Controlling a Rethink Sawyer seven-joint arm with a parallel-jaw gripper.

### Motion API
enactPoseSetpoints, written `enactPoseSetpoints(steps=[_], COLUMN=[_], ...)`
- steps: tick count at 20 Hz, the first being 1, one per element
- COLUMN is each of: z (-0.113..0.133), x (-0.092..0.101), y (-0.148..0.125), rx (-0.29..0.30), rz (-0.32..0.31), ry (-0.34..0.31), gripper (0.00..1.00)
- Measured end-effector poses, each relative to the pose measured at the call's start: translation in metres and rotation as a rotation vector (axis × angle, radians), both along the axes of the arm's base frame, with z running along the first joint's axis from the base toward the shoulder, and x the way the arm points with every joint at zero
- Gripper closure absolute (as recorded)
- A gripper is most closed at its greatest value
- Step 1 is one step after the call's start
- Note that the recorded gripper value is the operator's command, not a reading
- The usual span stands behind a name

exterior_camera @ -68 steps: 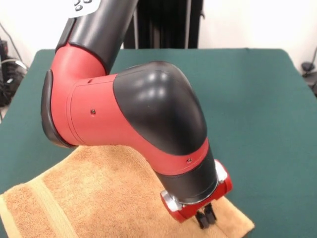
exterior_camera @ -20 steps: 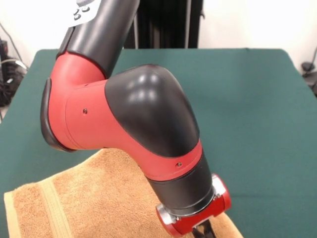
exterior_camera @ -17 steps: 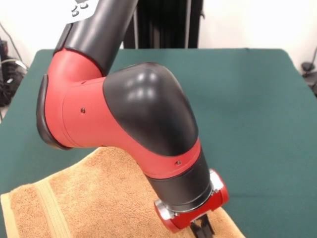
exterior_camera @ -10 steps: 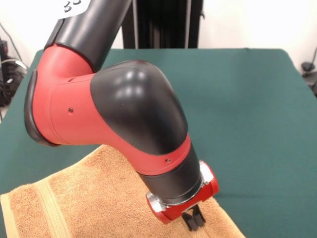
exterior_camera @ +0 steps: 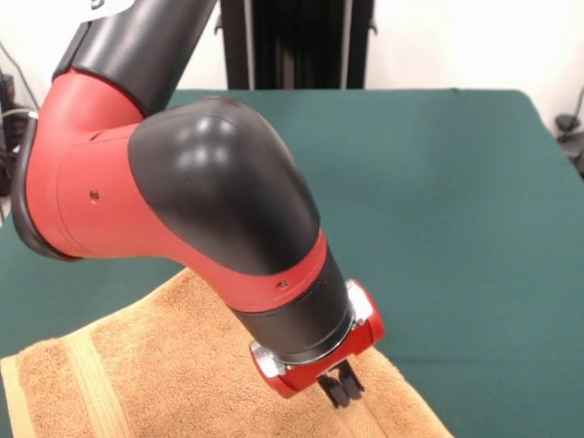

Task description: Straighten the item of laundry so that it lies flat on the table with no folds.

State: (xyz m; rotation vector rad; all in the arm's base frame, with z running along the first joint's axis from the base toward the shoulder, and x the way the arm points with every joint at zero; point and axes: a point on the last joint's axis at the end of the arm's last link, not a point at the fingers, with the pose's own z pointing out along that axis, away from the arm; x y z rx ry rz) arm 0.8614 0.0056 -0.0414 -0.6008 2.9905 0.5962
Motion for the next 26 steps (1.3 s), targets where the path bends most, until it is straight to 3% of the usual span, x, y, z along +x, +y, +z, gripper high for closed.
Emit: enactPoseSetpoints(steps=[6, 13, 17, 20, 26], z=[0.012, 0.032, 0.045, 0.056, 0.061], x=[-0.003, -0.024, -0.038, -0.051, -0.061], y=[-0.005, -0.029, -0.054, -0.088, -0.127], rx=[-0.006, -0.005, -0.013, -0.026, -0.079], rz=[0.024, 0.058, 0.056, 0.035, 0.016], ry=[0.028, 0.104, 0.128, 0.141, 0.151], gripper=[1.0, 1.0, 1.0, 1.0, 1.0])
